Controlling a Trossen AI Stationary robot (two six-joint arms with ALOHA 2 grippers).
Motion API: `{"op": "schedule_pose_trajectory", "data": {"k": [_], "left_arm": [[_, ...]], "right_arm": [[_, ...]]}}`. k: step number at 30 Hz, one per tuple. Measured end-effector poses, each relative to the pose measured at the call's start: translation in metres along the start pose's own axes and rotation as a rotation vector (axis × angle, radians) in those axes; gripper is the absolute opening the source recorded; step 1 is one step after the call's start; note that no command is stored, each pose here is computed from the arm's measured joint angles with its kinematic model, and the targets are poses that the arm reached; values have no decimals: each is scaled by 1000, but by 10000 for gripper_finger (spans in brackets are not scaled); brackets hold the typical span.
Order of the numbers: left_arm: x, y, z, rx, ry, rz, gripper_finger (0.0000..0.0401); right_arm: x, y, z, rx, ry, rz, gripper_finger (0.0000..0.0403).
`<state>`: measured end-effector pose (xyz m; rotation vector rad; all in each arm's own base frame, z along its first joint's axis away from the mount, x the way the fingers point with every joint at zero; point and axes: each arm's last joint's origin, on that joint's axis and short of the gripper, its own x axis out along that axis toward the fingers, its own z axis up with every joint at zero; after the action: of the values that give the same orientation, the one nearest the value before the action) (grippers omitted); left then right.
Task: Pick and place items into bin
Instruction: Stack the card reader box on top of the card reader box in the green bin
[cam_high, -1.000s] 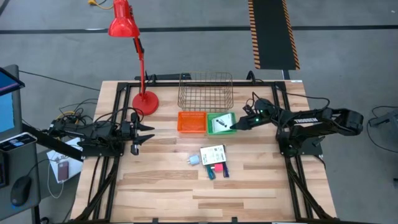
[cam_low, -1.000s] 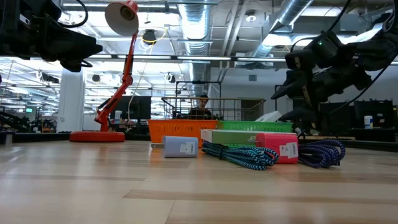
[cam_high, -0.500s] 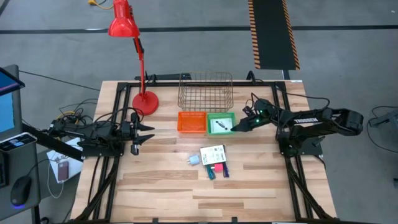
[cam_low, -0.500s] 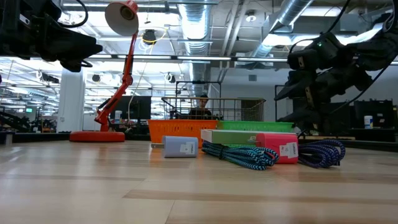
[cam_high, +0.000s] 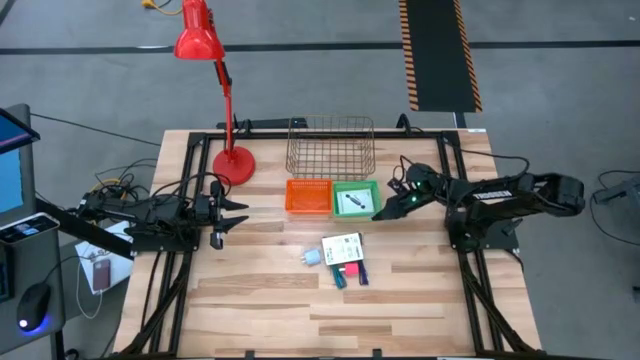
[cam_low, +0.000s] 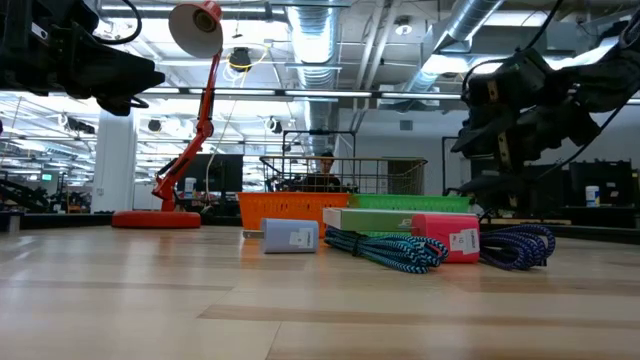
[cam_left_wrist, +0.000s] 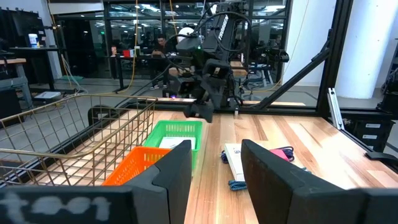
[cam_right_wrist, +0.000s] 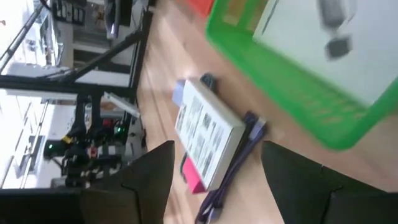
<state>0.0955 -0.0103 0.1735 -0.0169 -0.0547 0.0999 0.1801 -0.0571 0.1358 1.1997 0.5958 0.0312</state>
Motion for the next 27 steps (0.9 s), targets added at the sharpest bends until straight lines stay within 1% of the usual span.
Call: {"op": "schedule_pose_trajectory", "data": {"k": [6,11,18,21,27], "left_arm": [[0,0,0,0,0,0,128],[0,0,0,0,0,0,128],[0,0,0,0,0,0,128],[0,0,0,0,0,0,128],[0,0,0,0,0,0,128]], "right_arm": [[15,12,-21,32,100,0,234],[27,22,-42,29,133,-36,234],[38,31,-67,33,60,-115,234],[39,32,-72,47,14,-149,234],[39,31,-74,30,10,-167,234]]}}
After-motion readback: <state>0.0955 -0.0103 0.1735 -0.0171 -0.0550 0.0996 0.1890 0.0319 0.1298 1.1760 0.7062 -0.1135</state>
